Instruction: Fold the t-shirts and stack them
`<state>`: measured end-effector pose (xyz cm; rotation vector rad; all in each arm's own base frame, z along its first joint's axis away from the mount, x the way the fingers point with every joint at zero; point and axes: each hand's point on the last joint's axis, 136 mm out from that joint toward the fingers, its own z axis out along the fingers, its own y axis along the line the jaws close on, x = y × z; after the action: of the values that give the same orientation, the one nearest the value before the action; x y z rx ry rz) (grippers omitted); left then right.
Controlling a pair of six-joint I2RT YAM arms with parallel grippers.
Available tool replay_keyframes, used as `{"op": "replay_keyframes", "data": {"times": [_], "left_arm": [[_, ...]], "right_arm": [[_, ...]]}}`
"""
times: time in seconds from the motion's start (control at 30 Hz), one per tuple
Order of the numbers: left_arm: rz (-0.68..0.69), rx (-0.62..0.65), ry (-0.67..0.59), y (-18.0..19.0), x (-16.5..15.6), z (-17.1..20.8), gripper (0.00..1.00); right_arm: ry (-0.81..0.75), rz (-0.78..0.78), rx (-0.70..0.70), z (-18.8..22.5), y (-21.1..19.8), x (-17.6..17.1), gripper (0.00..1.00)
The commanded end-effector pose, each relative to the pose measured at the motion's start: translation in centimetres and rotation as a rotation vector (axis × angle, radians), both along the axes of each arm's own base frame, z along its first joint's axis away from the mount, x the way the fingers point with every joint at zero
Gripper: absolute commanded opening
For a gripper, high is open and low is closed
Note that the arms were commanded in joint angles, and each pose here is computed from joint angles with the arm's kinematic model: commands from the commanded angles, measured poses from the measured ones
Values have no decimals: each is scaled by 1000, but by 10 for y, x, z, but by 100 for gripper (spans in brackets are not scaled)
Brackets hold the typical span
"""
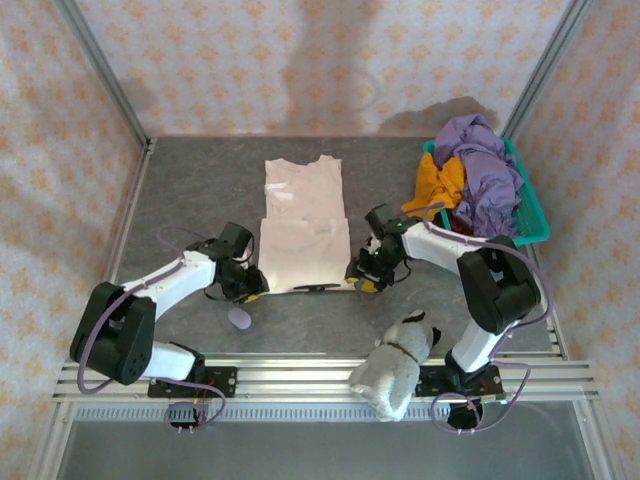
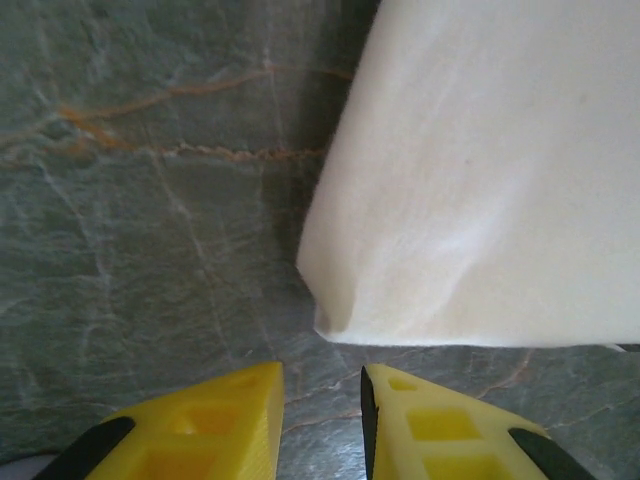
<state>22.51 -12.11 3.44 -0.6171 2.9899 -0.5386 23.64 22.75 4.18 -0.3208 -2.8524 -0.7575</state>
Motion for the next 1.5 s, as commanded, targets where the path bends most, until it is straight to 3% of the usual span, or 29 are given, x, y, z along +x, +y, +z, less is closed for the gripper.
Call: {"op": "replay_keyframes", "data": {"times": [0.0, 0.4, 1.03, 1.3, 1.47], "left_arm": [[-43, 84, 3, 17, 0, 7, 29], [-12, 65, 8, 26, -6, 1, 30], [2, -39, -23, 6, 13, -5, 30], [7, -43, -4, 4, 16, -14, 29], [8, -42, -11, 3, 22, -21, 17]], "right_arm": [[4, 18, 9, 2, 6, 2, 44], [53, 28, 32, -14, 14, -3, 36], [37, 20, 33, -16, 16, 2, 4], [36, 20, 33, -16, 16, 2, 1], [34, 24, 37, -14, 17, 2, 0]]}}
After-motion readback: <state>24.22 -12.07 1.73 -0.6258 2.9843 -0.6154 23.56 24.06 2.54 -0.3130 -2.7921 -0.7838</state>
